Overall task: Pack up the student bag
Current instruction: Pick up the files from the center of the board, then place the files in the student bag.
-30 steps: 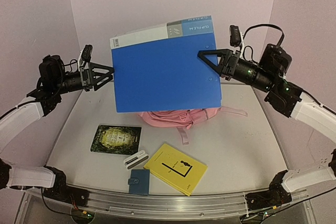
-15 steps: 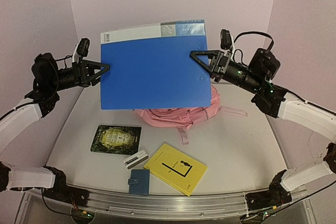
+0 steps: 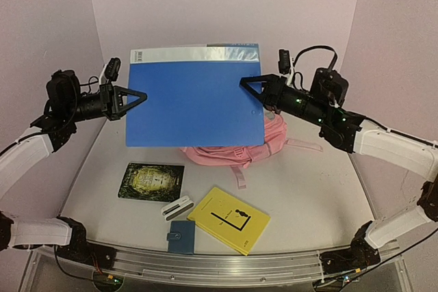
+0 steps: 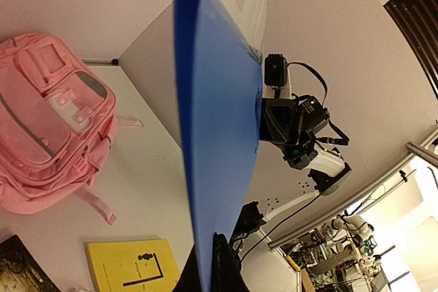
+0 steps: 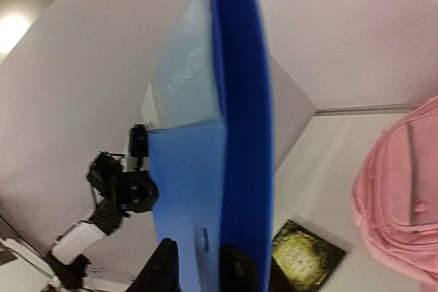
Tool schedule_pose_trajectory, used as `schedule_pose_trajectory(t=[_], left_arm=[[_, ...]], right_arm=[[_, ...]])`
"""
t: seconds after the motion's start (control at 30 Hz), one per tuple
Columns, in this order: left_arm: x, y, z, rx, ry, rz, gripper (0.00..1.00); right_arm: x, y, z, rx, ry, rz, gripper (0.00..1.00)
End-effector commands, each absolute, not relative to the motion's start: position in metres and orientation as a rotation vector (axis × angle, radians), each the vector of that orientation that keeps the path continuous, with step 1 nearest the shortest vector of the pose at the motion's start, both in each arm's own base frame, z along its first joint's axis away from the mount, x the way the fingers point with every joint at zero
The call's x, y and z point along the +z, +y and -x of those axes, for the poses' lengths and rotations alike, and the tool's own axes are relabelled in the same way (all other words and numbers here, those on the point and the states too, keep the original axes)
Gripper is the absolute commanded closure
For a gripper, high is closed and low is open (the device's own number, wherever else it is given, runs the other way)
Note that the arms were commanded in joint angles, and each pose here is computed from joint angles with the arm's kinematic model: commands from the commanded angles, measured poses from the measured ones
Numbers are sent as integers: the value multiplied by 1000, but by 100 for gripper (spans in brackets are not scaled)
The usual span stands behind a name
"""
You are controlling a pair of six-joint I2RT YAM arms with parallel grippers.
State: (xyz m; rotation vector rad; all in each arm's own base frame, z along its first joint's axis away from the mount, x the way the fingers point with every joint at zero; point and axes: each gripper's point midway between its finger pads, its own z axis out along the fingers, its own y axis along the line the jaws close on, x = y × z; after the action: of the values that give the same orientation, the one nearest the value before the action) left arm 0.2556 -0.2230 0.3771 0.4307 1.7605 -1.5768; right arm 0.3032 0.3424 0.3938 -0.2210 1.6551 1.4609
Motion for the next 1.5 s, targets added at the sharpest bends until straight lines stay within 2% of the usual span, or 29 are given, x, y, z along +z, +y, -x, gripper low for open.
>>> schedule_pose_trajectory(t=[0.0,0.03,0.1,0.17,0.23,0.4,0.57,0.7,0.93,1.47], left_arm=[[371,-210,-285,-1441,1875,-304,100],[369,-205,-291,-1434,1898,-279,100],[366,-194,-304,-1425,1932,-228,100],[362,-176,-320,-1413,1949,-163,100],[357,-157,-333,-1415,1956,-92,100],[341,-102,-359,-1382,1917,107,100],[336,-74,-360,-1196,1852,150,100],[337,-60,-354,-1012,1832,133,100],[332,-35,-347,-747,1876,179,100],[332,-42,-344,-792,1871,142,100]], right_arm=[[375,327,-335,1149,1725,182,39],[366,325,-340,1091,1755,180,26],[350,321,-346,986,1814,188,11],[337,321,-350,875,1863,208,4],[322,325,-353,762,1916,231,2],[287,351,-354,531,1995,326,2],[239,385,-370,257,2080,428,2],[202,410,-390,167,2125,481,2],[157,440,-423,39,2133,515,12],[73,432,-481,-182,2156,528,24]])
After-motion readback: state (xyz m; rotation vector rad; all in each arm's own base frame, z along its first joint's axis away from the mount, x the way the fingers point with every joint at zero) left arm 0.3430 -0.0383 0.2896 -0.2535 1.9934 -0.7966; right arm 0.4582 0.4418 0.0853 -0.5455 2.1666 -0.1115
